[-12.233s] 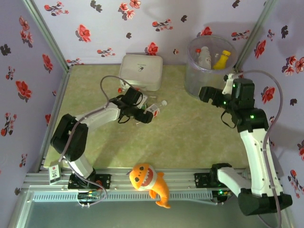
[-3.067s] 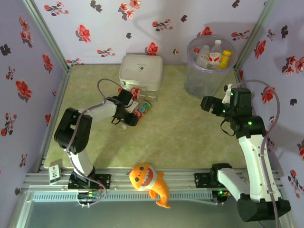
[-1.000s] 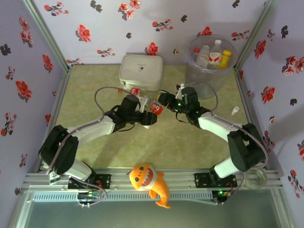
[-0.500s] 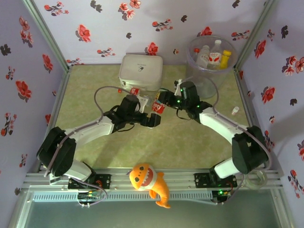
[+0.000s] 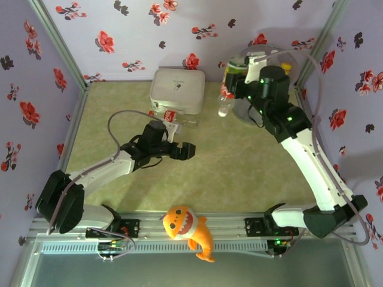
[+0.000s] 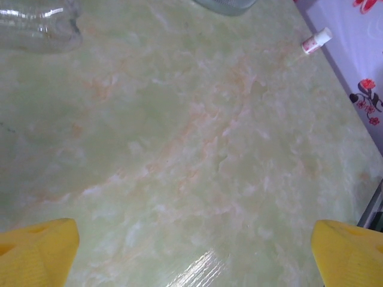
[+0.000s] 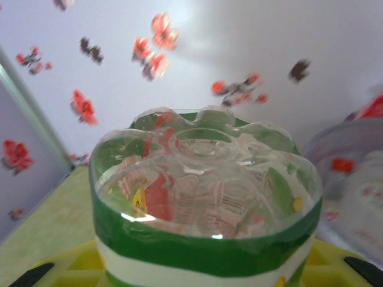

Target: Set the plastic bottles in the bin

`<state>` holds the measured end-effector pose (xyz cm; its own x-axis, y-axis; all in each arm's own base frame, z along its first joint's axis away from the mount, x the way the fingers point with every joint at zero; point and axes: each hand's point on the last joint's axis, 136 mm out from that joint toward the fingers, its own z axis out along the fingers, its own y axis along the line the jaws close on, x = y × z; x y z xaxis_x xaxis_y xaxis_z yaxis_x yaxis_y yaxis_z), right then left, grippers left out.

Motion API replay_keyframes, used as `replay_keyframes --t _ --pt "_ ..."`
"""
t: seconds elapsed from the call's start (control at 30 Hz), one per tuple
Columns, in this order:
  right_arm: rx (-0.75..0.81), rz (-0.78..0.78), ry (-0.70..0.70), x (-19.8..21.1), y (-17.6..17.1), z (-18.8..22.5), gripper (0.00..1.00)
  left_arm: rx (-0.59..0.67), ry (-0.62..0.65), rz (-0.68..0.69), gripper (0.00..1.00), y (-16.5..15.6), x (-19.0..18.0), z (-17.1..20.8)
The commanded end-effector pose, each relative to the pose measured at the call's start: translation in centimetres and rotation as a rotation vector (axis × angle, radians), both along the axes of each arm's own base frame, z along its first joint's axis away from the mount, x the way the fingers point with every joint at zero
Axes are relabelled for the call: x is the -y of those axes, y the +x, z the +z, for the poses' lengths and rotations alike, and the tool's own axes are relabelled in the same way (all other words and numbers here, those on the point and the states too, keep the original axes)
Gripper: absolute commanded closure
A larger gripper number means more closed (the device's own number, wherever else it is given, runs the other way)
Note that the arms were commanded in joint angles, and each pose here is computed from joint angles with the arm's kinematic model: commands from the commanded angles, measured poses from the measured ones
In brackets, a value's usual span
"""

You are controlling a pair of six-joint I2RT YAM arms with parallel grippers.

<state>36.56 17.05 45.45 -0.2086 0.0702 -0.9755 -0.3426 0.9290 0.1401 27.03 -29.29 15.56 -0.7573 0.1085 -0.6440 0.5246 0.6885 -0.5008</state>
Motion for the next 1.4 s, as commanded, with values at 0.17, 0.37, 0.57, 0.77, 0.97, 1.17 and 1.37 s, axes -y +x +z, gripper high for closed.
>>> replay_keyframes --t 0.17,0.37,0.57,0.77,0.97,1.17,1.37 --pt "0.298 -0.342 0.029 9.5 2.1 8.0 0.66 0.023 -0.015 0.040 0.00 -0.1 -1.0 0.8" --pt "0.357 -0.527 0.050 14.4 4.8 8.8 0.66 0.027 -0.014 0.054 0.00 -0.4 -1.5 0.9" --pt "0.326 -0.588 0.028 15.9 9.5 7.0 0.66 0.028 -0.016 0.063 0.00 -0.6 -1.8 1.0" --pt "0.253 -0.568 0.047 16.1 14.3 4.4 0.66 0.021 -0.010 0.073 0.00 -1.2 -2.4 0.8" --pt "0.130 -0.516 0.109 15.4 17.6 0.7 0.65 0.025 0.001 0.102 0.00 -1.5 -3.4 0.6" --pt "-0.012 -0.478 0.174 14.8 19.4 -3.0 0.65 0.010 0.001 0.114 0.00 -1.7 -3.7 -0.1" --pt "-0.133 -0.456 0.215 14.9 20.8 -6.3 0.64 0.017 0.004 0.116 0.00 -1.7 -3.8 0.0"
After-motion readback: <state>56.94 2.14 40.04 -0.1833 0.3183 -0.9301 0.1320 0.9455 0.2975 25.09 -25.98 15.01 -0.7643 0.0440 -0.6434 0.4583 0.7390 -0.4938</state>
